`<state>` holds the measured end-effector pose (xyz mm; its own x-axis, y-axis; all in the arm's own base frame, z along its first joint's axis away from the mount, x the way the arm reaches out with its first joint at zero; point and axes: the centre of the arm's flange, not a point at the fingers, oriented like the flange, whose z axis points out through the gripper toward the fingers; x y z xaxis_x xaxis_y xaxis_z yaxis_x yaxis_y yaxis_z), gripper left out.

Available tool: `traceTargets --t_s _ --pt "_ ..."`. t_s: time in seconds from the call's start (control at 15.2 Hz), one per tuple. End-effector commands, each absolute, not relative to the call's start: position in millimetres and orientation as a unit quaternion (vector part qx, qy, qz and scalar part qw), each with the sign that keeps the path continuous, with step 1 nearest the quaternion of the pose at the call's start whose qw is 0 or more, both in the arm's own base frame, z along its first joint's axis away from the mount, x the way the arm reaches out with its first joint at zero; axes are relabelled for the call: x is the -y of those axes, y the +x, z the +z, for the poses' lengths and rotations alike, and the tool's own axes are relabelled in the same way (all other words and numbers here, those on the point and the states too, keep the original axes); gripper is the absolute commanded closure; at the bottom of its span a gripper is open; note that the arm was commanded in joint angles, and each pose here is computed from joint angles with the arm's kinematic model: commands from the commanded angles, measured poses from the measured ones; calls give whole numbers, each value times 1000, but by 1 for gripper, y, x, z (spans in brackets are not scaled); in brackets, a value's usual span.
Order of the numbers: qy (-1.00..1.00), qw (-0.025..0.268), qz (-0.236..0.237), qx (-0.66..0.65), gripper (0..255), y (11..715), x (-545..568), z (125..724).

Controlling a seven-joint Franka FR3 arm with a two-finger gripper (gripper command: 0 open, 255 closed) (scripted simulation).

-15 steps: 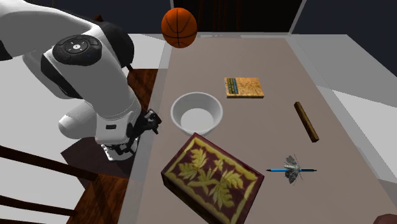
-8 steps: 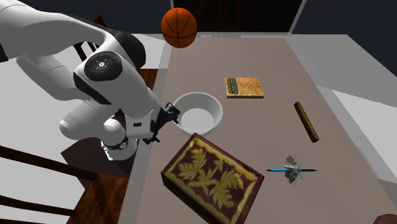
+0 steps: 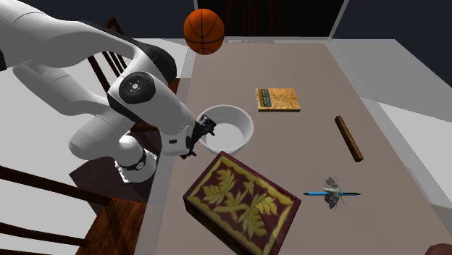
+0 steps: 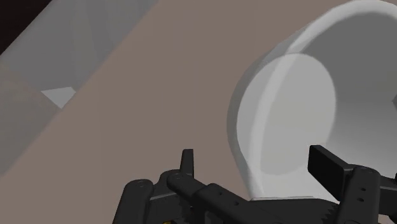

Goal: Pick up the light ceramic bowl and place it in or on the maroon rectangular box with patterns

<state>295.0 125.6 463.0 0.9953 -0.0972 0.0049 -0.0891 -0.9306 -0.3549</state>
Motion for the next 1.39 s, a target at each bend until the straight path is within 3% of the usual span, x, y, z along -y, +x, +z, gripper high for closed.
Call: traceTargets --t_s 0.0,0.59,0.66,1.32 --pt "-982 181 -11 -48 0 295 -131 452" --pt "-982 181 -11 -48 0 296 -134 445" --pt "-982 181 -11 -48 255 296 -134 445" --pt "-982 181 -11 -48 255 296 -134 450"
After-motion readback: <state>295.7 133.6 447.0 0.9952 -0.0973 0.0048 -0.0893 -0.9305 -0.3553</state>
